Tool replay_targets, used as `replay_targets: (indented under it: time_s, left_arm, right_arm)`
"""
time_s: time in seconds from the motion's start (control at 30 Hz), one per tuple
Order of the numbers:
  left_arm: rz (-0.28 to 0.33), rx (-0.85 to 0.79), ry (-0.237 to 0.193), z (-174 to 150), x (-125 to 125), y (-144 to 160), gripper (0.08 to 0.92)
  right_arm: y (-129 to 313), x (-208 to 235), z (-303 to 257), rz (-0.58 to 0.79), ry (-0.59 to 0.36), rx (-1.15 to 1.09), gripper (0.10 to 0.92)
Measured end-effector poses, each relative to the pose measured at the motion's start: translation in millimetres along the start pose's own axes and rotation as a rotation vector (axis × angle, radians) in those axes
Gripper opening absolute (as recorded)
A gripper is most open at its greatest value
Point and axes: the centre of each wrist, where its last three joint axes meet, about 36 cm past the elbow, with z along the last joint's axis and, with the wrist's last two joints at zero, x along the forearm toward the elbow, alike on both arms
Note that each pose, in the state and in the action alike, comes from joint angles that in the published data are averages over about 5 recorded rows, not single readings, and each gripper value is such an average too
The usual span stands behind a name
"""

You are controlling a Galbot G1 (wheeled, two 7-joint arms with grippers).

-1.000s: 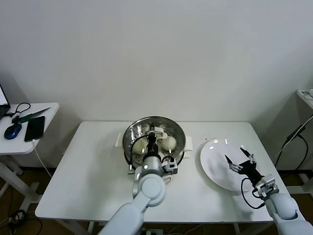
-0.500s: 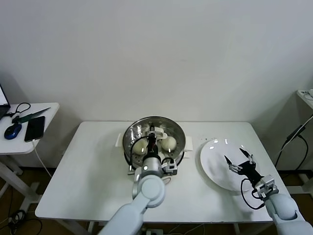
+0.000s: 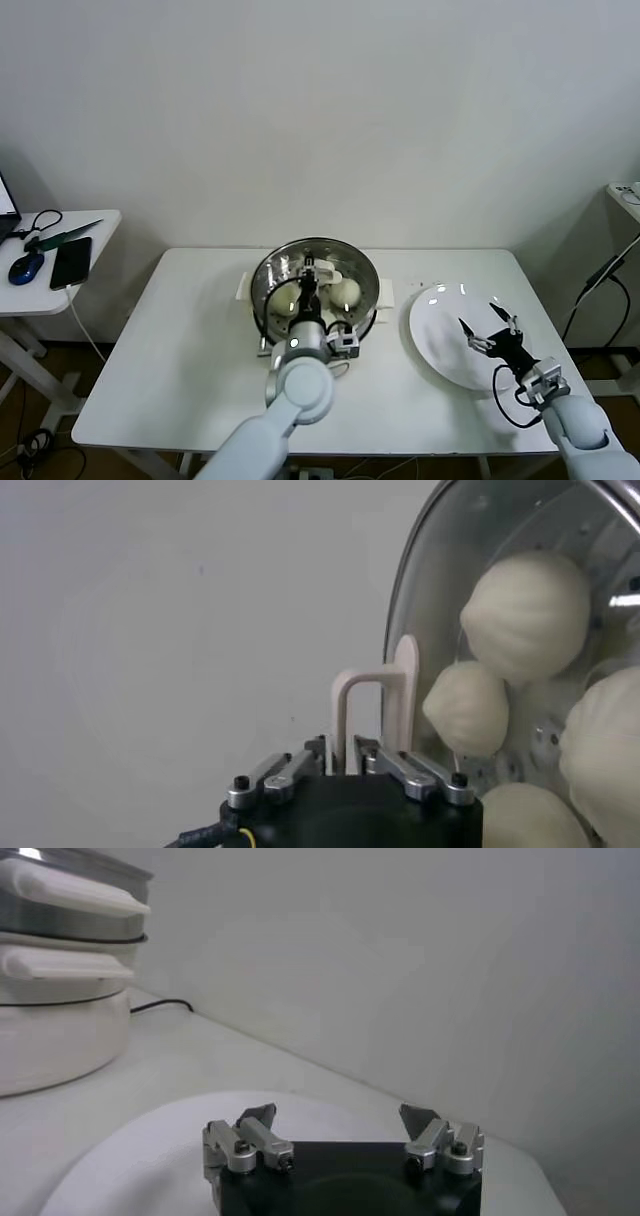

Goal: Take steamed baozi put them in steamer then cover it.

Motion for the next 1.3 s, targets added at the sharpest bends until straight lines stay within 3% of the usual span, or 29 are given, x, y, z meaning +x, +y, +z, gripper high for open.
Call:
replay_targets:
  time_s: [0.6,0.8,1.17,1.3]
  left_arm:
    - [-0.02,0.096,-0.037,36,37,26,0.804]
    - [-0.026,0.148,-0.031,57,52,31,0.822]
    - [-0.025,0.369,0.057,113,71,33,0.823]
    - [-0.02,0.478,0.055,139,76,27,0.823]
  right_arm:
    - [-4,-1,-7,0.01,0.027,0.009,0.823]
    - [-7,0,-12,0.023,0.041,0.017,0.823]
    - [-5,9,-23,0.045,0.026,-0.022,0.823]
    - [-1,15,-28,0.053,0.011,-0.04,0.823]
